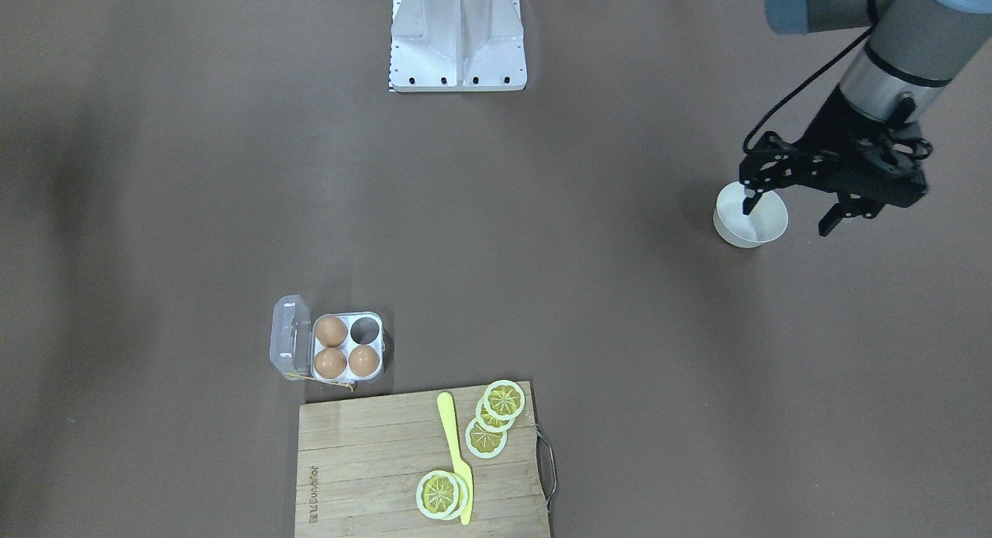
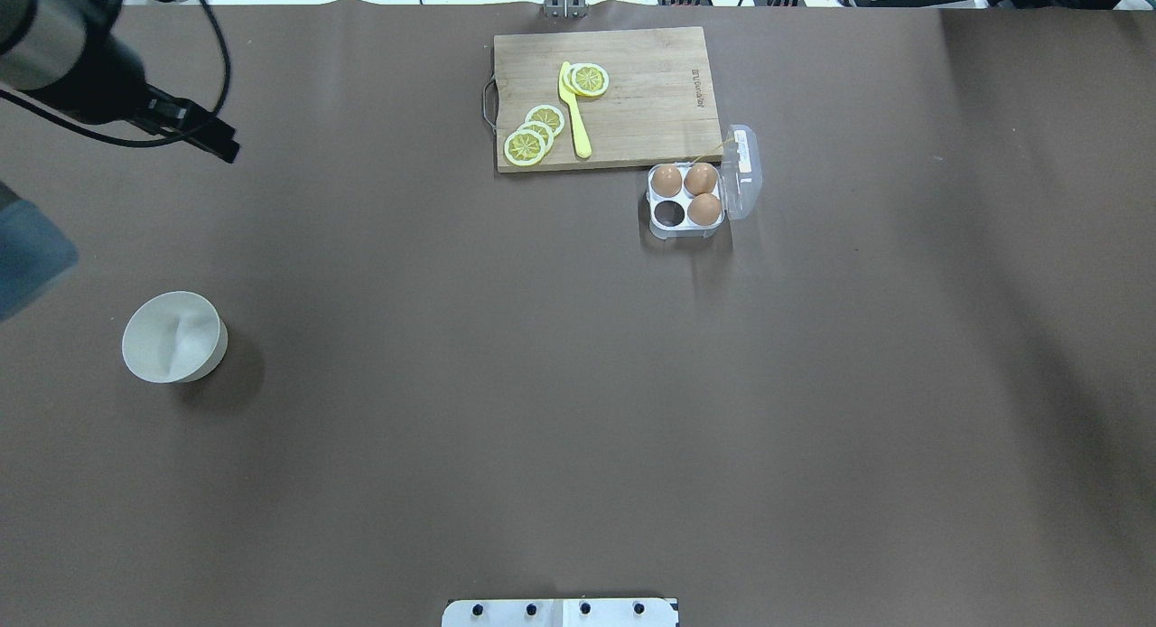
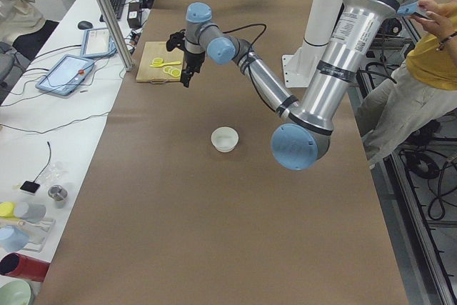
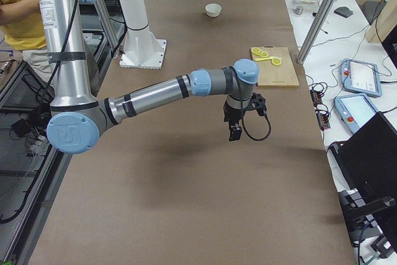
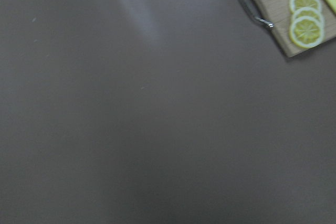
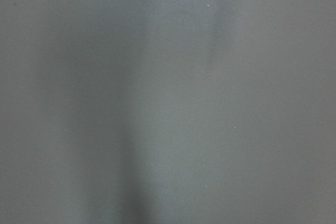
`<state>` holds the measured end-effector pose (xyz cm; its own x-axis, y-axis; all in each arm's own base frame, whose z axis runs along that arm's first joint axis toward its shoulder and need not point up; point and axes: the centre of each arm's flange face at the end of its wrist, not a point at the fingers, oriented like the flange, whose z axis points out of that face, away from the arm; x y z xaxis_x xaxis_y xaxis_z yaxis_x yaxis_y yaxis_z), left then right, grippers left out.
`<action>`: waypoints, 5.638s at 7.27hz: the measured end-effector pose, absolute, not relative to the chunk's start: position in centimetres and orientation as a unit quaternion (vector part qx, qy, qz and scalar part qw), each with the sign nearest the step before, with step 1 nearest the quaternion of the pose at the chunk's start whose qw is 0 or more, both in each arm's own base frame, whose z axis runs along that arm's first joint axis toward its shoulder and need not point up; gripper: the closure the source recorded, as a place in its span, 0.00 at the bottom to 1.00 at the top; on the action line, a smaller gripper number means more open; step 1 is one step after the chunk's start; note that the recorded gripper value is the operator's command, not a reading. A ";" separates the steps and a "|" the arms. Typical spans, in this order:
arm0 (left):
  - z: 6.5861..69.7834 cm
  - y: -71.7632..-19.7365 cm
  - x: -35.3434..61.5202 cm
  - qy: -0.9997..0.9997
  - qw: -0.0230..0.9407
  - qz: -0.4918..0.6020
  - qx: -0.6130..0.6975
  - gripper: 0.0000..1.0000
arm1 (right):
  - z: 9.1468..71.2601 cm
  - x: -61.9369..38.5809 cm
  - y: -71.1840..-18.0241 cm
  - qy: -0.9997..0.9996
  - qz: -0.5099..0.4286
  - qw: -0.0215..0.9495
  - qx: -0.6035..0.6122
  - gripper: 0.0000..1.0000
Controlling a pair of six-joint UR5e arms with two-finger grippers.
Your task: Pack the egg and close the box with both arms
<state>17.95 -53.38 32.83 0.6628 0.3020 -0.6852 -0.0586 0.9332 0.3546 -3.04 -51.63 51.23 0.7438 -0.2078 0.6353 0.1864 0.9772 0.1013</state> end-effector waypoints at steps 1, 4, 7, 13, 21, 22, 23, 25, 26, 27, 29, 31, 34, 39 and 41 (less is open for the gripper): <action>36.2 -53.4 14.9 0.399 0.902 0.091 0.135 0.03 | 51.1 -3.1 -51.6 -0.342 -0.106 0.933 0.016 0.00; 44.9 -54.8 7.6 0.409 0.904 0.076 0.095 0.03 | 51.0 -3.5 -51.7 -0.343 -0.110 0.933 0.016 0.00; 51.4 -54.2 2.9 0.404 0.910 0.061 0.074 0.03 | 50.6 -4.0 -51.8 -0.346 -0.114 0.931 0.017 0.00; 62.1 -52.2 -1.0 0.420 0.905 0.055 0.049 0.03 | 49.7 -4.3 -51.8 -0.351 -0.113 0.929 0.019 0.00; 63.4 -52.4 -1.7 0.411 0.911 -0.018 0.015 0.03 | 49.7 -4.8 -51.8 -0.349 -0.117 0.929 0.017 0.00; 63.6 -52.2 -1.9 0.400 0.916 -0.020 0.017 0.03 | 49.7 -4.8 -51.8 -0.349 -0.117 0.930 0.017 0.00; 63.7 -52.1 -2.1 0.392 0.920 -0.021 0.019 0.03 | 49.8 -4.8 -51.8 -0.347 -0.117 0.930 0.016 0.00; 63.7 -52.1 -2.4 0.386 0.922 -0.022 0.023 0.03 | 49.9 -5.6 -52.0 -0.345 -0.123 0.930 0.014 0.00; 63.6 -52.1 -2.5 0.385 0.922 -0.022 0.024 0.03 | 49.2 -6.7 -52.7 -0.347 -0.130 0.929 0.015 0.06; 63.6 -52.1 -2.5 0.385 0.922 -0.023 0.024 0.03 | 47.9 -8.3 -54.0 -0.350 -0.136 0.927 0.018 0.28; 63.5 -52.1 -2.5 0.386 0.922 -0.023 0.025 0.03 | 44.7 -12.9 -57.9 -0.366 -0.141 0.920 0.015 0.62; 63.5 -52.1 -2.6 0.386 0.922 -0.022 0.025 0.03 | 43.0 -16.4 -60.9 -0.393 -0.151 0.907 0.007 0.88; 63.4 -52.1 -2.6 0.386 0.922 -0.020 0.027 0.03 | 43.5 -20.7 -65.2 -0.448 -0.162 0.879 0.012 1.00; 63.3 -52.1 -2.7 0.386 0.922 -0.021 0.029 0.03 | 37.8 -28.7 -68.8 -0.491 -0.168 0.855 -0.003 1.00; 63.0 -52.2 -3.2 0.386 0.922 -0.024 0.033 0.03 | 37.1 -31.5 -69.0 -0.495 -0.174 0.852 -0.008 1.00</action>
<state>-3.17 -52.16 63.00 0.7011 -0.0185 -0.7129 0.0693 0.9967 0.0422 -31.49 -68.98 37.07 0.4506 -0.2879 0.8450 0.3036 0.9396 0.1582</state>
